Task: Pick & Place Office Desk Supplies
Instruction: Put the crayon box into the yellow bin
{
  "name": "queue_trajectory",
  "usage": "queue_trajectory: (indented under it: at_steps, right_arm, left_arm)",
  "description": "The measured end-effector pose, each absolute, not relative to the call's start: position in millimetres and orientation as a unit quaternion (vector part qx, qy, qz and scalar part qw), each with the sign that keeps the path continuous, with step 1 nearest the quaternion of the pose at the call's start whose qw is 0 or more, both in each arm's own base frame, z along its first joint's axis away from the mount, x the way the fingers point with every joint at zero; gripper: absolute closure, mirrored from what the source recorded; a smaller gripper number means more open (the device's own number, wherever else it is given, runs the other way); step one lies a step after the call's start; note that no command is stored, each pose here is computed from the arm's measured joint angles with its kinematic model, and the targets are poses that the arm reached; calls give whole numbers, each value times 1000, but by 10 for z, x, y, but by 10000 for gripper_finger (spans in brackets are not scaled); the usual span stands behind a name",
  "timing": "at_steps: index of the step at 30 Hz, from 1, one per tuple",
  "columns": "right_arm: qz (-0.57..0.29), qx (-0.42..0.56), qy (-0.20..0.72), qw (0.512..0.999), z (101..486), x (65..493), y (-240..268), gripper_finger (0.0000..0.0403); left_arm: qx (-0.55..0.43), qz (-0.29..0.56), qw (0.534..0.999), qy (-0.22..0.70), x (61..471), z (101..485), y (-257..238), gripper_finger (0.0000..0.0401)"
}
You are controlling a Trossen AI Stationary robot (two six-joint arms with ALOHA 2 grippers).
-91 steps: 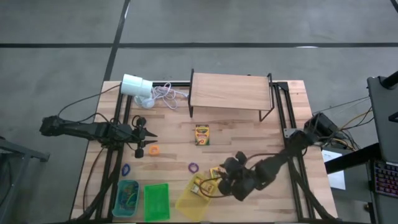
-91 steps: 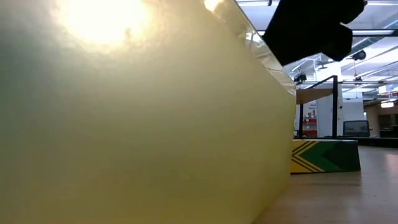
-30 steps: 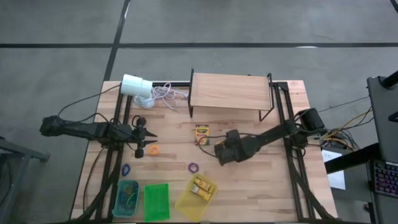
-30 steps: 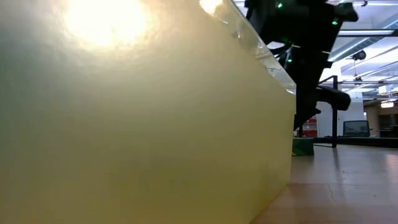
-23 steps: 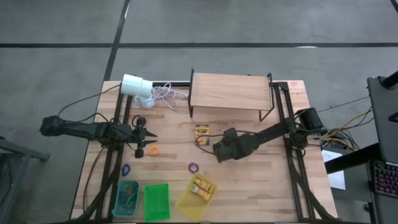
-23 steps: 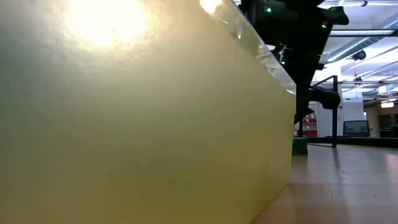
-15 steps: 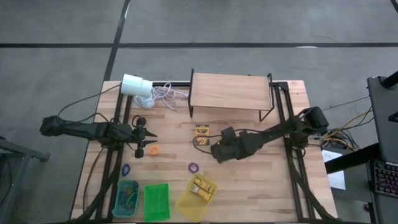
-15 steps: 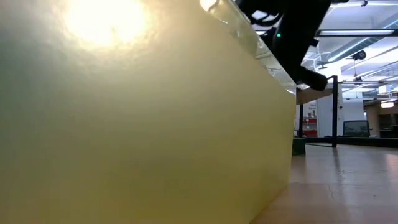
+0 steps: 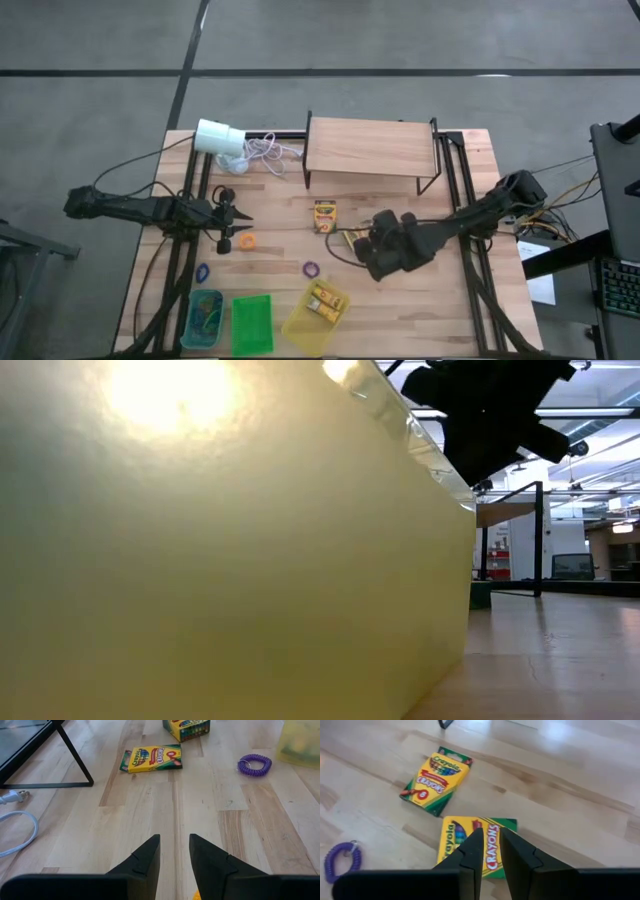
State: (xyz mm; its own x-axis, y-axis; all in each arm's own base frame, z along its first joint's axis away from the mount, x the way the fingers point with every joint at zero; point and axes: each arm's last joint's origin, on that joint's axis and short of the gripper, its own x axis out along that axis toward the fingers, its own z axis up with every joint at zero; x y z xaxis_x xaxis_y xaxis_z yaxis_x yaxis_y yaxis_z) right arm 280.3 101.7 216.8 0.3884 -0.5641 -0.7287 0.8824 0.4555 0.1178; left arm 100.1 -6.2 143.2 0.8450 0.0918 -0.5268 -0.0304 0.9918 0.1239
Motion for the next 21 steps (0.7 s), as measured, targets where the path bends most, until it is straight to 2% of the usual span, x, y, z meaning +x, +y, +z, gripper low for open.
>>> queue_trajectory:
  at_steps: [21]
  right_arm:
    - [-483,226,337,776,2169,2654,998,332]
  left_arm:
    - [55,32,959,277,1001,1431,-62,292]
